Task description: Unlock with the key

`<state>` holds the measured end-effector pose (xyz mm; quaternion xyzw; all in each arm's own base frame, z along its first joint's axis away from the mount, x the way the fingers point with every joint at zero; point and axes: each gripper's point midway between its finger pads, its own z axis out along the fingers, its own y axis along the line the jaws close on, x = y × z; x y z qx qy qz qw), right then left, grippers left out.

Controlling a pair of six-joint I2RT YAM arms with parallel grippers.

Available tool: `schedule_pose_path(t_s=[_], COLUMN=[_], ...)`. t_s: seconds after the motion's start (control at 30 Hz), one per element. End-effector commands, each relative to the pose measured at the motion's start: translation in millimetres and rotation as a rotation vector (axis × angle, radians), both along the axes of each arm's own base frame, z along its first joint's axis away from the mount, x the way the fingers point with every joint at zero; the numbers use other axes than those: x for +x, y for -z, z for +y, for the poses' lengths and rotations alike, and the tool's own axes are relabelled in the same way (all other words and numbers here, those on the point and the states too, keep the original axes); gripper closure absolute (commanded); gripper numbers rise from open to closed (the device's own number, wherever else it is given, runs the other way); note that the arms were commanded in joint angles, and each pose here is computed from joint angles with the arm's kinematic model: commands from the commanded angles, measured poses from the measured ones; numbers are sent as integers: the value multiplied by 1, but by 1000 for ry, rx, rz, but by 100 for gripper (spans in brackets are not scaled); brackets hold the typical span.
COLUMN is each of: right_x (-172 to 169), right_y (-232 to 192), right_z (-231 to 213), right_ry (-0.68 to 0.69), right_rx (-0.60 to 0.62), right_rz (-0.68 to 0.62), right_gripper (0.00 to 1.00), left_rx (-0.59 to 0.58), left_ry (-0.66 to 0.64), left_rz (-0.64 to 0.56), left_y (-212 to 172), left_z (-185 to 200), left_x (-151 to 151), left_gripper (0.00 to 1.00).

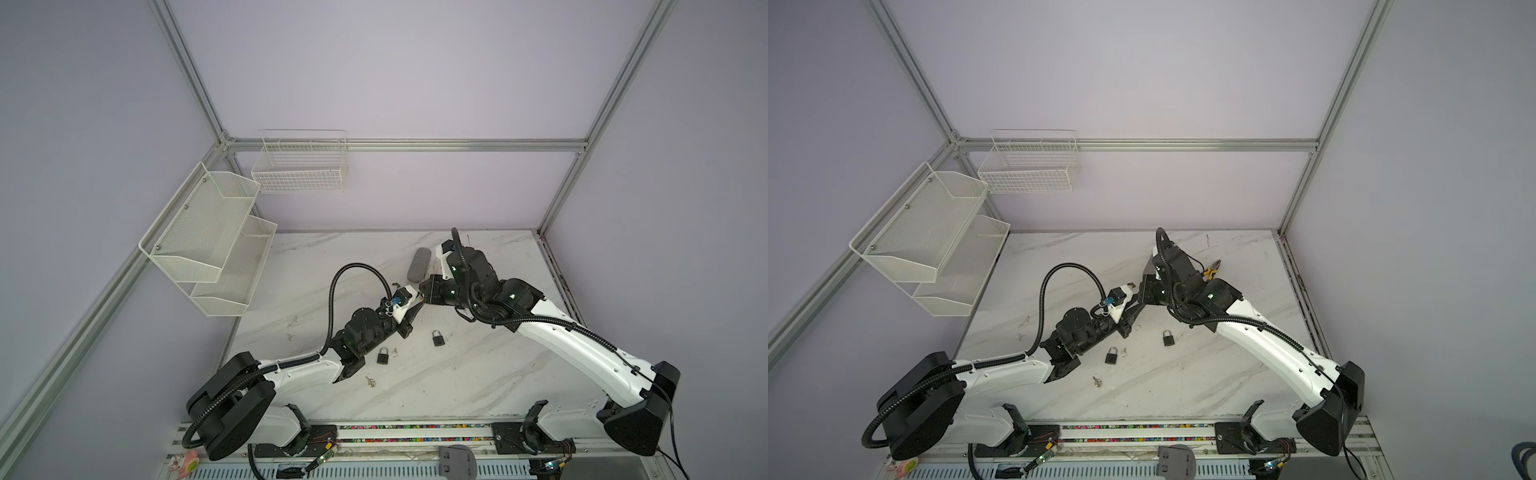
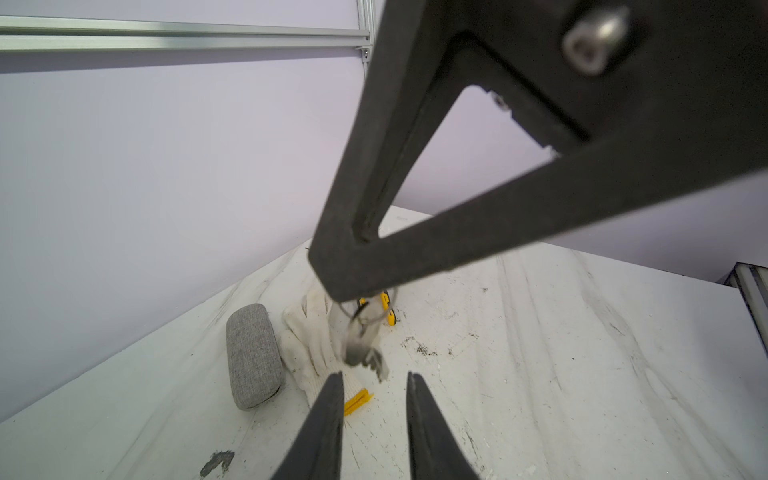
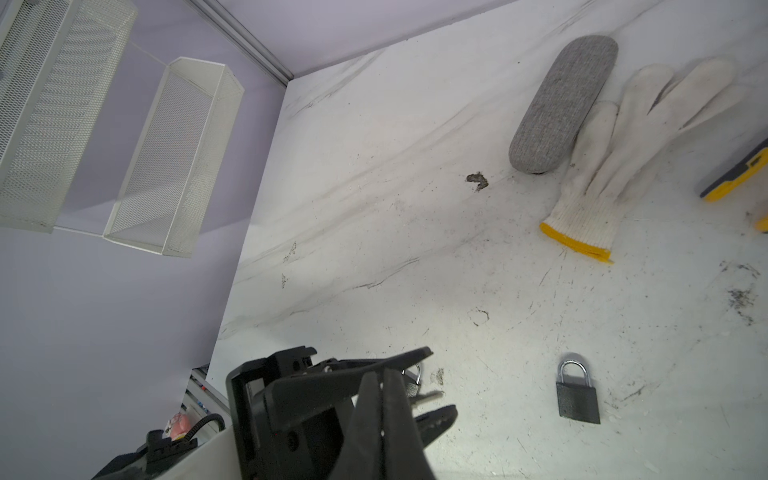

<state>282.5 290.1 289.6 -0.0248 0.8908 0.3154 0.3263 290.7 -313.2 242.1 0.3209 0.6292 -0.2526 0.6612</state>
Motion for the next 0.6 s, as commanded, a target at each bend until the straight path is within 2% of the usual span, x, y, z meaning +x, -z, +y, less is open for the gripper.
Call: schedule_pose_path(t_s=[0.0, 0.37, 0.57], right_x=[2, 3, 4], right_y=[-9, -10, -9], right_z=[-2, -1, -1], right_ry=[-3, -10, -12], right_rx=[18, 30, 29], right_rz=[-26, -29, -26], right_gripper=[100, 100, 100], left_rx=[-114, -118, -129], left_ry=[14, 23, 21], left_rz=[-129, -135, -140], left_y=[-62, -62, -63], left_z=[-8, -10, -9], left_x=[3, 3, 4], left_gripper=[75, 89, 92])
